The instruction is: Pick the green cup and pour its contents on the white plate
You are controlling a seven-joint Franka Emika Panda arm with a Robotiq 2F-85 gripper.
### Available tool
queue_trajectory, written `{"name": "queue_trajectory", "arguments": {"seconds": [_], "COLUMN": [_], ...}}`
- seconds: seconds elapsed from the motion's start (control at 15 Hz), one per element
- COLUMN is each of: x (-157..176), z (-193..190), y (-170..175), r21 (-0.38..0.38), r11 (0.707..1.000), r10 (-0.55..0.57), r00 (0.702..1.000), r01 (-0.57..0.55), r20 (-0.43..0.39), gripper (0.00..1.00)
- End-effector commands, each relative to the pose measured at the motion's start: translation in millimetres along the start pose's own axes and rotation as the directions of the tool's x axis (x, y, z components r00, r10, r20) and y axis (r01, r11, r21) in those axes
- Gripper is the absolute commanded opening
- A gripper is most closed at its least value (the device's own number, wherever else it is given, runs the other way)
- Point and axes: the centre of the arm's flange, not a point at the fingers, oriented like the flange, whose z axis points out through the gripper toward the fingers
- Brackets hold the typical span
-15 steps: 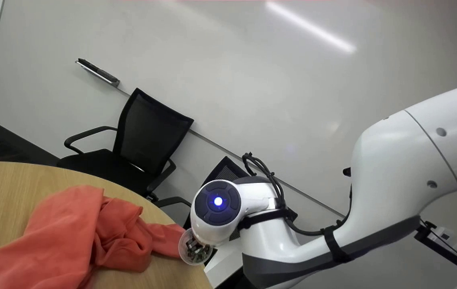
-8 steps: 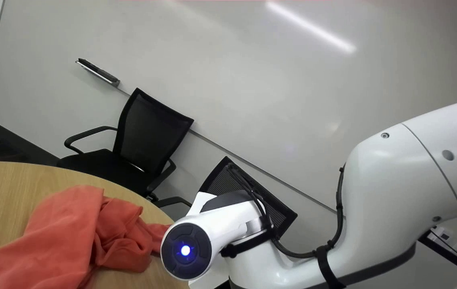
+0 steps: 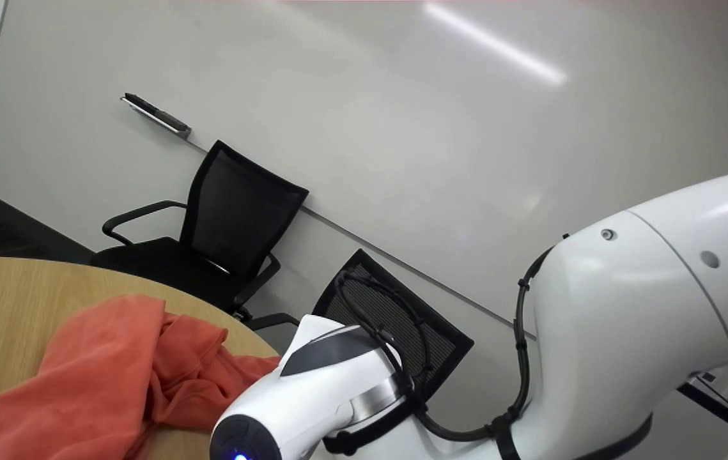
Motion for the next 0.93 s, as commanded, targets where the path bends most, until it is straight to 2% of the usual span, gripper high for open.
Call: {"name": "queue_trajectory", "arguments": {"seconds": [0.0,0.47,0.87], "x": [2,-5,-7], "z": [7,4,3], "y": [-20,-43,-47], "r21": [-0.095,-0.211,-0.3], "r11": [0.995,0.975,0.944], "r10": [-0.03,-0.083,-0.154], "r00": [1.0,0.996,0.987], "r01": [0.029,0.074,0.135], "r20": [-0.01,-0.034,-0.04], "gripper": [0.01,0.01,0.01]}}
